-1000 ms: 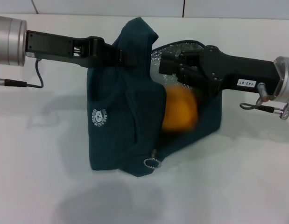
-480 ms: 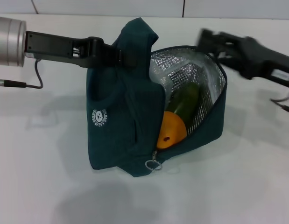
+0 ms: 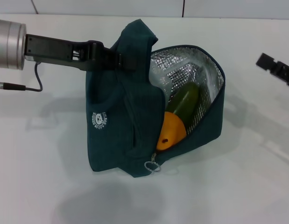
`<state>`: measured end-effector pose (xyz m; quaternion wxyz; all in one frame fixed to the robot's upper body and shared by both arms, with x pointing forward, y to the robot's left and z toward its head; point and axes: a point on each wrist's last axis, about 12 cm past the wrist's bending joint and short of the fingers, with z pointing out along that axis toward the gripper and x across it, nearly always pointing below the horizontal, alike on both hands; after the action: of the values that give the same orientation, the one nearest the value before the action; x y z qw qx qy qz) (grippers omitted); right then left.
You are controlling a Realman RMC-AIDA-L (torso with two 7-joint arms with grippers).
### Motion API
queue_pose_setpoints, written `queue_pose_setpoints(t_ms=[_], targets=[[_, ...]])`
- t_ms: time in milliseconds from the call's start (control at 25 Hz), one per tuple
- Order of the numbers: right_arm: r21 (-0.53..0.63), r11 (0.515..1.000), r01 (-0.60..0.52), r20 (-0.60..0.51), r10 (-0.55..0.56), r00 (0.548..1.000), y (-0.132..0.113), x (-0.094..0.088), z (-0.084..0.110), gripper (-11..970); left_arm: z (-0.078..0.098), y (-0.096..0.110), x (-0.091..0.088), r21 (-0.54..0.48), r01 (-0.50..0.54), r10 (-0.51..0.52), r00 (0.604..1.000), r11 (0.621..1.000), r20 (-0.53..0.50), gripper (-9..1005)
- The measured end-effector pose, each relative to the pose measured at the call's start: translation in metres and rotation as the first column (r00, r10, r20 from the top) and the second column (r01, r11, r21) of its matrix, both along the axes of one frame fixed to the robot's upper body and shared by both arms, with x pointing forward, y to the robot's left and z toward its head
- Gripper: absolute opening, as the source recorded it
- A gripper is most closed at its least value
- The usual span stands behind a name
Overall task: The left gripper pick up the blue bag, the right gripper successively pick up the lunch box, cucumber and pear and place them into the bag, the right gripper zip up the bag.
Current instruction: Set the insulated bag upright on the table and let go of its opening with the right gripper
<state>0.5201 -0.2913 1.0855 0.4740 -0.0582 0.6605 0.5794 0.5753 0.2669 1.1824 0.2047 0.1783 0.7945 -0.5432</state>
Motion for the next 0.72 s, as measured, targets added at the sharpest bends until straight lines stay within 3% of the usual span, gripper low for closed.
queue_pose_setpoints(t_ms=[160, 520, 720], targets=[[0.039, 0.999, 0.001, -0.163, 0.006, 0.987, 0.004, 0.002, -0.014, 623, -0.001, -0.001, 0.000, -0.001, 0.005, -0.005, 1.000, 1.000, 0.003, 39], [0.026, 0.995, -0.094, -0.285, 0.097, 0.954, 0.040, 0.016, -0.022, 874, 0.000, -0.004, 0.000, 0.000, 0.012, -0.012, 1.000, 1.000, 0.009, 38], [-0.014, 0.992, -0.123, -0.330, 0.112, 0.937, 0.050, 0.021, -0.025, 873, 0.000, -0.004, 0.000, 0.001, 0.013, -0.013, 1.000, 1.000, 0.009, 38]])
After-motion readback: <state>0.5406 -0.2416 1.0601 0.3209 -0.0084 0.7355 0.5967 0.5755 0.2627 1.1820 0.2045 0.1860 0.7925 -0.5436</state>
